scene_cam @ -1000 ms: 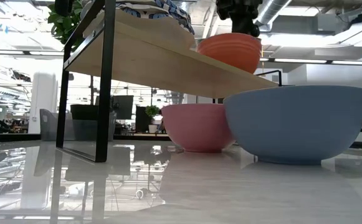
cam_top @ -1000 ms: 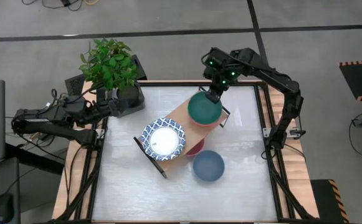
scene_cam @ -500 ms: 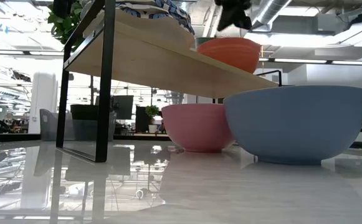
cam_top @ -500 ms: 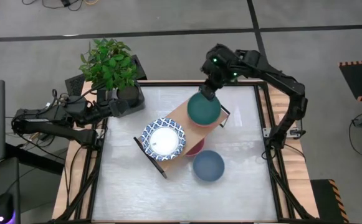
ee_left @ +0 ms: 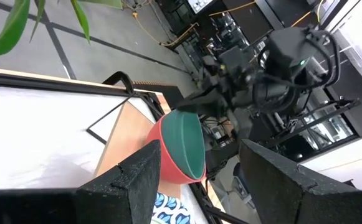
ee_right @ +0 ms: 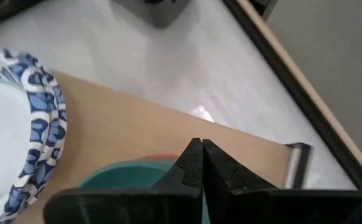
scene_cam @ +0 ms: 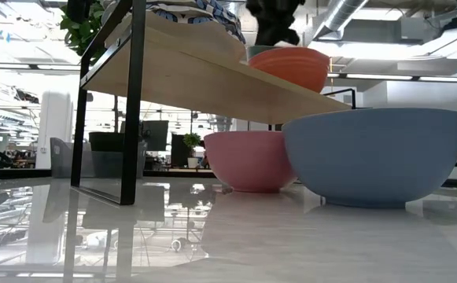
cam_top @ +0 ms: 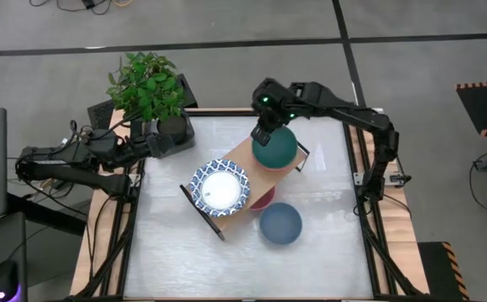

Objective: Place and stack bowls onto a shelf
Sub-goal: Stack the green bowl on top of the red bowl on the shelf, then stack the light blue bowl on top of the green bowl on the shelf

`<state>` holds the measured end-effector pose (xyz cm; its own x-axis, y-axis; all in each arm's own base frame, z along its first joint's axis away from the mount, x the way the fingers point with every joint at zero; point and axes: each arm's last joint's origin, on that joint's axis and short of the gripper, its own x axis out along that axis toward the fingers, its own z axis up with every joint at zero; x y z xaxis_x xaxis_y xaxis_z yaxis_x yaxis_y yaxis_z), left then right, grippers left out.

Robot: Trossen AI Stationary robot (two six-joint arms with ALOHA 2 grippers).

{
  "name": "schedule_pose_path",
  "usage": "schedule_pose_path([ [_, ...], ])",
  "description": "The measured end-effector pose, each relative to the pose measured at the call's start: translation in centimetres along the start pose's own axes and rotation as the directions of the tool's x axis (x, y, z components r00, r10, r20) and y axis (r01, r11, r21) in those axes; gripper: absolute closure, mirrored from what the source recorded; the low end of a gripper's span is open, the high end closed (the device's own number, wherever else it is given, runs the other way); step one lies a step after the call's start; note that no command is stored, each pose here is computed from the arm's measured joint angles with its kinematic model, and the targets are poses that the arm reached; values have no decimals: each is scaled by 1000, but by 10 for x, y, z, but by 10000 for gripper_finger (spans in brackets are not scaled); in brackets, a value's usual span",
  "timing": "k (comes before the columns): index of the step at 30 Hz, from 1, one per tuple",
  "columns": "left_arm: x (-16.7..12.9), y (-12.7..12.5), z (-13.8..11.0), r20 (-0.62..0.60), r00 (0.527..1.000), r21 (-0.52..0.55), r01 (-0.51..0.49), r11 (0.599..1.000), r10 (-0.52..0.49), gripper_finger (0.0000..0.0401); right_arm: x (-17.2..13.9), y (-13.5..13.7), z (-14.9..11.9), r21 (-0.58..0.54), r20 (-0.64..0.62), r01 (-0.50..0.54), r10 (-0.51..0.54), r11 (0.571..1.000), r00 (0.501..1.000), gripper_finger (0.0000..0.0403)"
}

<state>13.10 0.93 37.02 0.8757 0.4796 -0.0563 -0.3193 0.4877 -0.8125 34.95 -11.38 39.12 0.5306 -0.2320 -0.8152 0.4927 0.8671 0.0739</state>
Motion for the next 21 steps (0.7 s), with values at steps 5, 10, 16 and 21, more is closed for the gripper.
schedule_pose_path([
  [5,0,0,0,0,1000,-3,0,1000,0,200,20,8,-1,-29,-51,0,-1,1000,999,377],
  [10,0,0,0,-1,1000,-3,-1,1000,1,200,23,9,0,-63,-35,39,-42,997,999,376],
  [16,0,0,0,-5,1000,-3,1,1000,-1,200,-13,12,-4,-58,27,-2,3,998,1000,377],
  [21,0,0,0,-5,1000,5,1,1000,-1,200,-69,16,-39,-14,-113,-74,72,997,991,351],
])
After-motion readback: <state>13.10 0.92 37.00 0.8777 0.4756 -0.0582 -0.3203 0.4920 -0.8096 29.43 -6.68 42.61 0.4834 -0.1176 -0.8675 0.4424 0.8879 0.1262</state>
